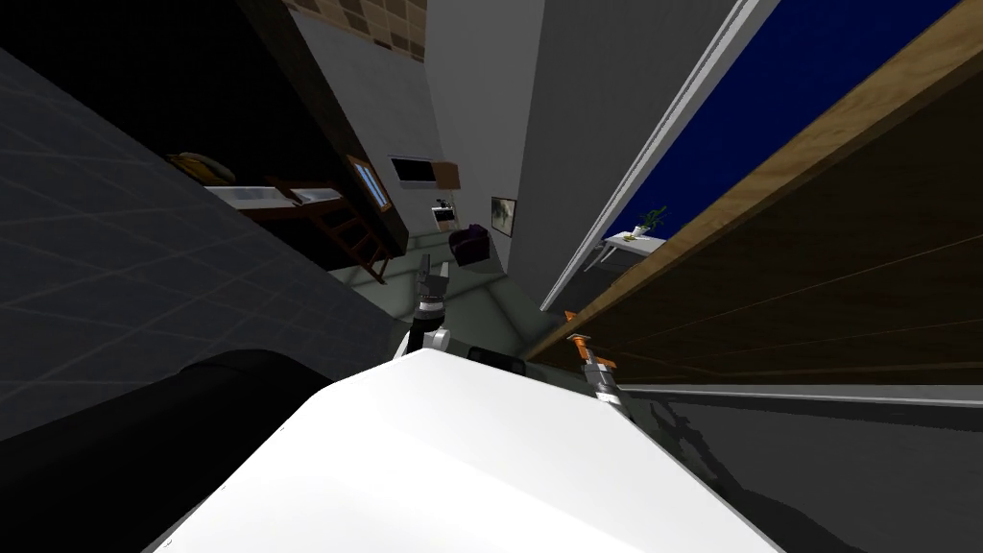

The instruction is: Pull the door open

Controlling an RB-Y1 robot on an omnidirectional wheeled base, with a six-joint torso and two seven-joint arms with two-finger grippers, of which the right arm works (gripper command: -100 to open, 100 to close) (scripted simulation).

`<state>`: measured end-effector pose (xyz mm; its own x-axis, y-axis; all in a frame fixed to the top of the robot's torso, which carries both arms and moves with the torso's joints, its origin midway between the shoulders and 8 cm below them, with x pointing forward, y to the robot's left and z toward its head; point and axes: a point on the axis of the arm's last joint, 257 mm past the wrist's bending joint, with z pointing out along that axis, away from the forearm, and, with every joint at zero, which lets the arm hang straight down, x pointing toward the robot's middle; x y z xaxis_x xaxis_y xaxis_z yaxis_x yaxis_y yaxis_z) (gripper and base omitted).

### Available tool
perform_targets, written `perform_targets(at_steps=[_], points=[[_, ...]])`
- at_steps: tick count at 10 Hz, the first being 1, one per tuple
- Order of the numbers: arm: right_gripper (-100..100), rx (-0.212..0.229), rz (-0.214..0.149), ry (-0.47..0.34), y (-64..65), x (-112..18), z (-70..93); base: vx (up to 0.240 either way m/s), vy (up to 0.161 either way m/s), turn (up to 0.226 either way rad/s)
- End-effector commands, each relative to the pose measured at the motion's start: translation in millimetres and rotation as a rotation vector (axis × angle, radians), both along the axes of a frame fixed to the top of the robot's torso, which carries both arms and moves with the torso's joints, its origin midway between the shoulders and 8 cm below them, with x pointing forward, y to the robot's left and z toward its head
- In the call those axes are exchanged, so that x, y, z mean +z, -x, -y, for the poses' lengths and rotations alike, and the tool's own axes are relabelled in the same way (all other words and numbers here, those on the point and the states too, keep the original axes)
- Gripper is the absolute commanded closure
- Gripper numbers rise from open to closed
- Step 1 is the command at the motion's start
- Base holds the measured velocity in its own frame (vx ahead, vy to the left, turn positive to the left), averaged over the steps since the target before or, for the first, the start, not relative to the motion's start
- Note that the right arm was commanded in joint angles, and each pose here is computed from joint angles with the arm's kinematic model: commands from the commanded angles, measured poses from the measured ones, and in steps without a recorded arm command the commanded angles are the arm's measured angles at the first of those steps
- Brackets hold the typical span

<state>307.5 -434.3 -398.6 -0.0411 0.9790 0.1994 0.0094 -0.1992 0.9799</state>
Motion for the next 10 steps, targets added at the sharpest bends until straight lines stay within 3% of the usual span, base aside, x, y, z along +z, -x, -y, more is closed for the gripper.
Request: perform_targets(at_steps=[1, 10], points=[[100, 0.0, 0.0, 0.0, 0.0, 0.0, 0.0, -0.086, -0.029, 0.031], [100, 0.009, 0.0, 0.0, 16.7, -0.1, 3.5, -0.19, -0.07, 0.173]])
